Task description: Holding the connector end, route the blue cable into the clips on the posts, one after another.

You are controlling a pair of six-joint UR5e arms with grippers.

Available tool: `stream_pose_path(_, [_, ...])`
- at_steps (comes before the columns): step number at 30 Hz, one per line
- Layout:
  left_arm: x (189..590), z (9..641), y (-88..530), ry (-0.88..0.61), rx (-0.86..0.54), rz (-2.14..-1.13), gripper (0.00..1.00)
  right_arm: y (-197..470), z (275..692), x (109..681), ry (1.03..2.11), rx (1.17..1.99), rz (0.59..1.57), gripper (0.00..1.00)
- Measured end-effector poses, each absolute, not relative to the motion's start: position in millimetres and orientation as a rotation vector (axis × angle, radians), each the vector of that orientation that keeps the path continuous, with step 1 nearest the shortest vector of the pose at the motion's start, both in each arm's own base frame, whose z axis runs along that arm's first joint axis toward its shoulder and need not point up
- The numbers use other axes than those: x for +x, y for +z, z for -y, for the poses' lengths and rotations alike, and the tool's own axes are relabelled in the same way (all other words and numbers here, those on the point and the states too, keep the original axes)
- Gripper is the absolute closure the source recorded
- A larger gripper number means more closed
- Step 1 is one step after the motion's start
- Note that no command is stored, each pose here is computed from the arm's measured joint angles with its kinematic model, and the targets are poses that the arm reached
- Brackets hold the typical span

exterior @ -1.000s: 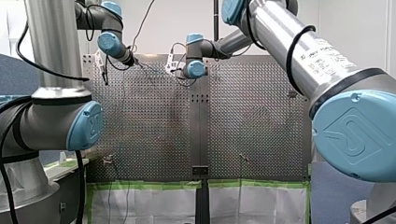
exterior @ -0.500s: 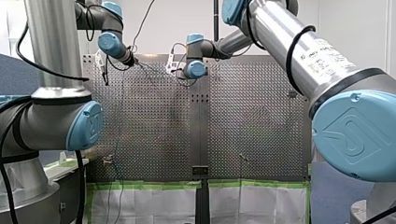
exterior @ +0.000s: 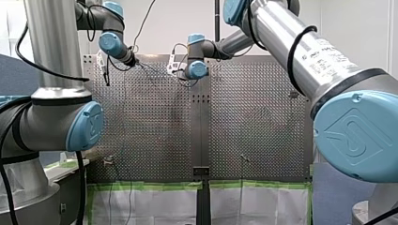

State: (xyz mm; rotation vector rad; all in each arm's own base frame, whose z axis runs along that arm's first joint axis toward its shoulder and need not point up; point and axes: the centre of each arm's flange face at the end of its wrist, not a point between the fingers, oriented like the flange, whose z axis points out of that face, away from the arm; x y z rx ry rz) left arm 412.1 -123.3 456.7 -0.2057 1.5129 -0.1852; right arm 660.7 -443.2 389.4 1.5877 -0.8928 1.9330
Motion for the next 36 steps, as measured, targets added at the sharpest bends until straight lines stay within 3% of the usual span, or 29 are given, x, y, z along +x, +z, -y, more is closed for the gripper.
stream_pose_path(25, [394,143,468,-0.109,-0.095,-1.502,0.0,388,452,653,1.911,1.587,0.915,1.0])
stream_pose_path(36, [404,156,443,-0.038,0.007,-1.581,0.0,401,453,647,1.917,1.568,0.907,1.0])
